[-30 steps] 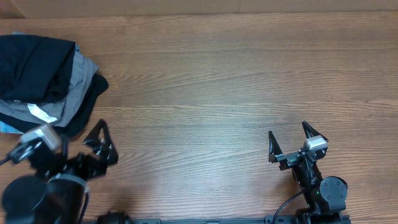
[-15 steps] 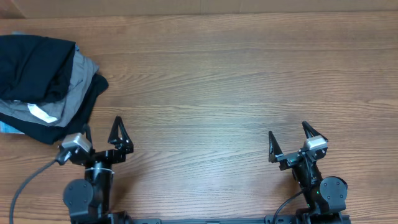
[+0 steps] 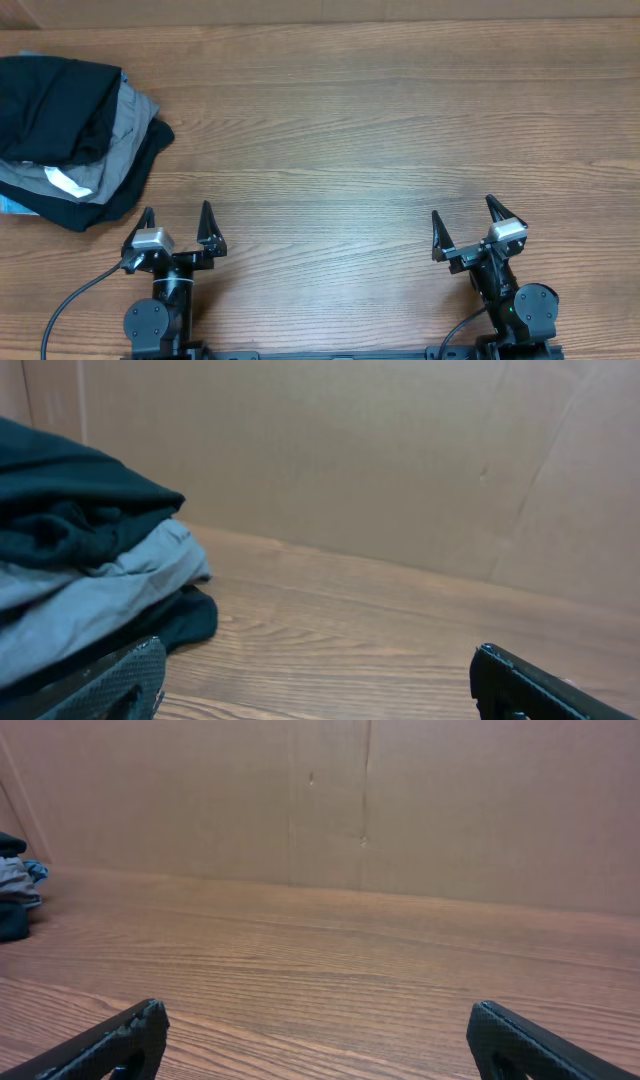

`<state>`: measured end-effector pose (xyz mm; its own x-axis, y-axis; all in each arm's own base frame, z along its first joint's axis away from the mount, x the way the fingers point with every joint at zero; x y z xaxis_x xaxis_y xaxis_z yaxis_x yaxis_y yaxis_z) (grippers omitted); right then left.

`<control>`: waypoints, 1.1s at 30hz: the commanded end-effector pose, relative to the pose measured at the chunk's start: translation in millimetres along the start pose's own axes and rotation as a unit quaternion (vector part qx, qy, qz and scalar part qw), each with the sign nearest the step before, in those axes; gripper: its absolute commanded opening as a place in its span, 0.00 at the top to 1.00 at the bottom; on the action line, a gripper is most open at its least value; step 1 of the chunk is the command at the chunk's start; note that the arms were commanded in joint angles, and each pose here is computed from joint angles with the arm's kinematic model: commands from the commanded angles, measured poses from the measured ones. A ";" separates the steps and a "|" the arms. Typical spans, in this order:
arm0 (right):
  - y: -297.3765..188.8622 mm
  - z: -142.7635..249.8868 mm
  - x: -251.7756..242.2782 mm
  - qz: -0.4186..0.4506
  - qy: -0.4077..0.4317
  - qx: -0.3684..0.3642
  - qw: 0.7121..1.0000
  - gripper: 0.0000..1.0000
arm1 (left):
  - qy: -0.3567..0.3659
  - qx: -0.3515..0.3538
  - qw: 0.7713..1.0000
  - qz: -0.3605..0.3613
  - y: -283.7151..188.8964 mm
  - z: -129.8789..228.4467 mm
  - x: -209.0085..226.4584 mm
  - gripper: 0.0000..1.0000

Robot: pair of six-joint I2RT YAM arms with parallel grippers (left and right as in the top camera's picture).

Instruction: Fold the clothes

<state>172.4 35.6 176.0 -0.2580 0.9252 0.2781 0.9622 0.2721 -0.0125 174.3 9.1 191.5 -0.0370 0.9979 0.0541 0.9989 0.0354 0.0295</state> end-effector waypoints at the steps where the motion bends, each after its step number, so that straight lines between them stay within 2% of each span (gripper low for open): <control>1: -0.1 1.7 -0.8 0.000 0.003 -0.003 1.000 0.00 | 0.062 0.009 0.998 -0.003 1.4 13.3 -0.2 0.00; 6: 0.0 1.8 -0.8 0.000 0.003 -0.002 1.000 0.00 | 0.089 0.053 0.995 0.003 0.8 30.2 -1.0 0.00; 33: 0.0 1.8 -0.8 0.000 0.003 -0.002 1.000 0.00 | 0.101 0.053 0.994 0.003 0.9 30.1 -1.0 0.00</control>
<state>172.4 35.6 176.0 -0.2580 0.9251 0.2785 0.9622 0.2721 -0.0125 176.3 9.7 162.3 -0.0194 0.9720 0.2340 0.9960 0.0390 -0.0798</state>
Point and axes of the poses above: each gripper's point midway between its finger pads, its own y axis out along the fingers, its own x axis along the line the jaws close on, z = x × y, the point moved 7 cm from there along -y, back along the fingers, and after that the axes turned 15 degrees about y, right-handed, at the moved point
